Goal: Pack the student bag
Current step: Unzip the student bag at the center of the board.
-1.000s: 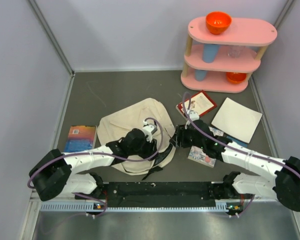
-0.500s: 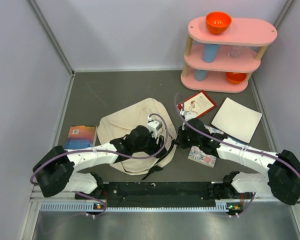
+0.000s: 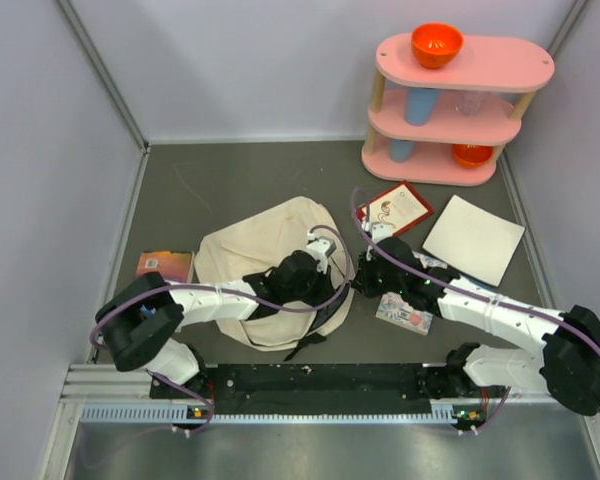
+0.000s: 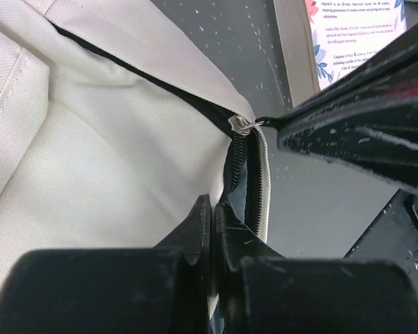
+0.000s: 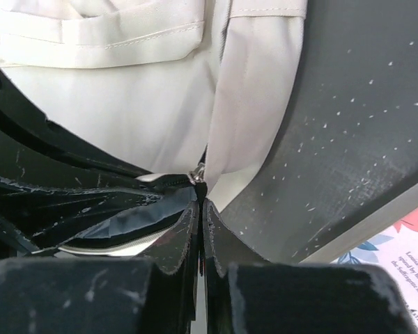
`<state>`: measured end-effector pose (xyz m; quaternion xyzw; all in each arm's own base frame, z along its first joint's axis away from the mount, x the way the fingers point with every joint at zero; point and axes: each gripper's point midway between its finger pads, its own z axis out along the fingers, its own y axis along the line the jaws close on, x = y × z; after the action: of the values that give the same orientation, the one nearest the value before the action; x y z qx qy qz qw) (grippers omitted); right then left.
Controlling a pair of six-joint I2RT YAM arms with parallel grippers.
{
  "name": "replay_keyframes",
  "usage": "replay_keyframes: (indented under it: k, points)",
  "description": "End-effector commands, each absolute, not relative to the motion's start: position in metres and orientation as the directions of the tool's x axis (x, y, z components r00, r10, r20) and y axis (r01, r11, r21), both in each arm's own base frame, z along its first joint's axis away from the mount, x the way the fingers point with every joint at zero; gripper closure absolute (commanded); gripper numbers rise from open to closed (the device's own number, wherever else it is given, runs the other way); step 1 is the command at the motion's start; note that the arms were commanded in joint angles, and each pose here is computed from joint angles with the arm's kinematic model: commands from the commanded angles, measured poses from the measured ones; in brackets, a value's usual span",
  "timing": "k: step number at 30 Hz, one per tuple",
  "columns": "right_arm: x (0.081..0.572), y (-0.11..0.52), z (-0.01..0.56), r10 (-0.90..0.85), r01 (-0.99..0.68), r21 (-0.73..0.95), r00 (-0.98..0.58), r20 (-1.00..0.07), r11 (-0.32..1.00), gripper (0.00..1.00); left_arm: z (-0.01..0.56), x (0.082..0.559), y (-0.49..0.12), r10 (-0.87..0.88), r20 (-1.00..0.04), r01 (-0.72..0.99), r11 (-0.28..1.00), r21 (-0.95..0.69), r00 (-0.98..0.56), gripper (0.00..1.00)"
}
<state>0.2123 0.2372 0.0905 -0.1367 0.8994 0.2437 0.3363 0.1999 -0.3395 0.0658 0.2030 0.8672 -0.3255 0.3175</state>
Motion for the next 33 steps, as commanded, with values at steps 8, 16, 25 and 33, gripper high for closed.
replay_keyframes:
  k: [8, 16, 25, 33]
  points:
    - [0.264, 0.223, 0.13, 0.029, -0.318, 0.289, -0.627, -0.779, 0.903, 1.0, 0.048, 0.184, -0.312, 0.093, -0.691, 0.509, 0.747, -0.428, -0.717, 1.0]
    - [0.266, 0.252, 0.138, -0.029, -0.452, 0.317, -0.61, -0.792, 0.834, 1.0, 0.034, 0.144, -0.336, 0.237, -0.688, 0.623, 0.679, -0.388, -0.686, 1.0]
    - [0.267, 0.253, 0.124, -0.018, -0.422, 0.331, -0.639, -0.769, 0.844, 1.0, 0.034, 0.138, -0.336, 0.179, -0.692, 0.588, 0.696, -0.413, -0.699, 1.0]
    - [0.249, 0.278, 0.107, 0.002, -0.457, 0.47, -0.716, -0.698, 0.755, 1.0, 0.04, 0.144, -0.335, 0.109, -0.692, 0.536, 0.722, -0.438, -0.713, 1.0]
